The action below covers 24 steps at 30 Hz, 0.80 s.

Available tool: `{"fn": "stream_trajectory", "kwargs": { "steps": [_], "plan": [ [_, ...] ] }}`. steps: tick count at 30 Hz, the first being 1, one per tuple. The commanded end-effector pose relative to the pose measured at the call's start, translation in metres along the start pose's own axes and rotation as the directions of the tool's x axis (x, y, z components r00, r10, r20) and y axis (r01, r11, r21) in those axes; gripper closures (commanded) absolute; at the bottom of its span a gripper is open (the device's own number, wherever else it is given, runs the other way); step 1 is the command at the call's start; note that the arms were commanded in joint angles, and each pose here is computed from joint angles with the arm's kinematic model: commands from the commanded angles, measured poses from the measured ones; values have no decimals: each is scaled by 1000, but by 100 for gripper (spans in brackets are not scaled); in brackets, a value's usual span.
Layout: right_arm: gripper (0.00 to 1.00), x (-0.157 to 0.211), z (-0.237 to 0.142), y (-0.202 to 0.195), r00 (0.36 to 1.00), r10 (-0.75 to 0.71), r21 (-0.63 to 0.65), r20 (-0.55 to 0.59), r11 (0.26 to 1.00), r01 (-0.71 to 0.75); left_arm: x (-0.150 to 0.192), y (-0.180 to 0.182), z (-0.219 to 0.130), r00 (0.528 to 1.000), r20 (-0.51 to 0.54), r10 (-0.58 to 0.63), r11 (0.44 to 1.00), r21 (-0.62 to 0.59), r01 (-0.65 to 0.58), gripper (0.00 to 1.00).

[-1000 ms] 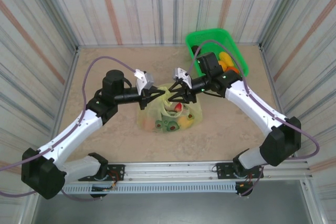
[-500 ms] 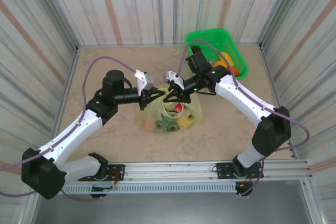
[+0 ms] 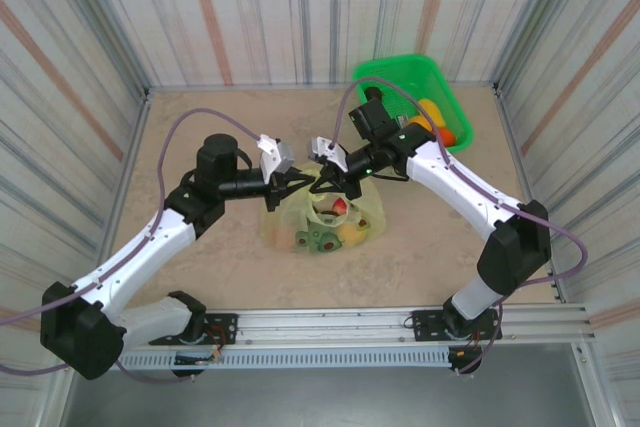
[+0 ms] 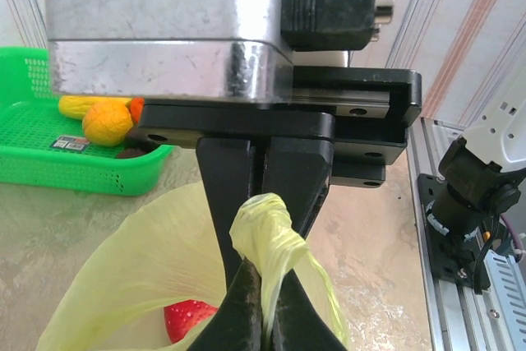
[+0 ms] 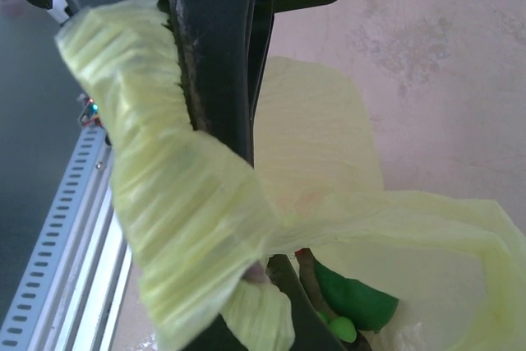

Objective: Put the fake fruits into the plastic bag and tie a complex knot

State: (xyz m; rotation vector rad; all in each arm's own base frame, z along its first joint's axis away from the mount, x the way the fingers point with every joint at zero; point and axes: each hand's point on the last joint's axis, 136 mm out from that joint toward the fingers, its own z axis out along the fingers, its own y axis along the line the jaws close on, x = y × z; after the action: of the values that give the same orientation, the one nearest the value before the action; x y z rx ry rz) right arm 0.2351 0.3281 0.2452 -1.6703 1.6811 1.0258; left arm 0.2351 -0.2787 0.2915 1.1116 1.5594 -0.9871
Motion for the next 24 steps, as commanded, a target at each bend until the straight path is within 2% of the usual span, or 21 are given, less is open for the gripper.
{"fn": "stream_trajectory", "kwargs": {
  "steps": [1,5,9,13,17,24],
  "plan": [
    [100,-1,-2,4,1000,-22,8,-12,1000,22,-8,-5,-4,999,18,43,999,-8,-43,100],
    [100,-4,-16,5,997,-72,84,-1,994,72,-8,5,-8,1000,20,19,998,-61,-17,100],
    [100,-7,-33,-3,990,-143,225,4,964,139,-10,8,-11,1000,18,1,997,-81,0,99],
    [100,-9,-49,-20,974,-225,411,-7,888,208,-9,2,-10,999,12,-30,998,-55,31,97],
    [100,-13,-57,-25,963,-270,497,-6,835,237,-13,-4,-11,999,14,-47,998,-34,47,93],
    [100,-15,-63,-24,953,-302,540,19,805,244,-50,-16,-31,997,80,-23,999,-41,27,51]
  ]
}}
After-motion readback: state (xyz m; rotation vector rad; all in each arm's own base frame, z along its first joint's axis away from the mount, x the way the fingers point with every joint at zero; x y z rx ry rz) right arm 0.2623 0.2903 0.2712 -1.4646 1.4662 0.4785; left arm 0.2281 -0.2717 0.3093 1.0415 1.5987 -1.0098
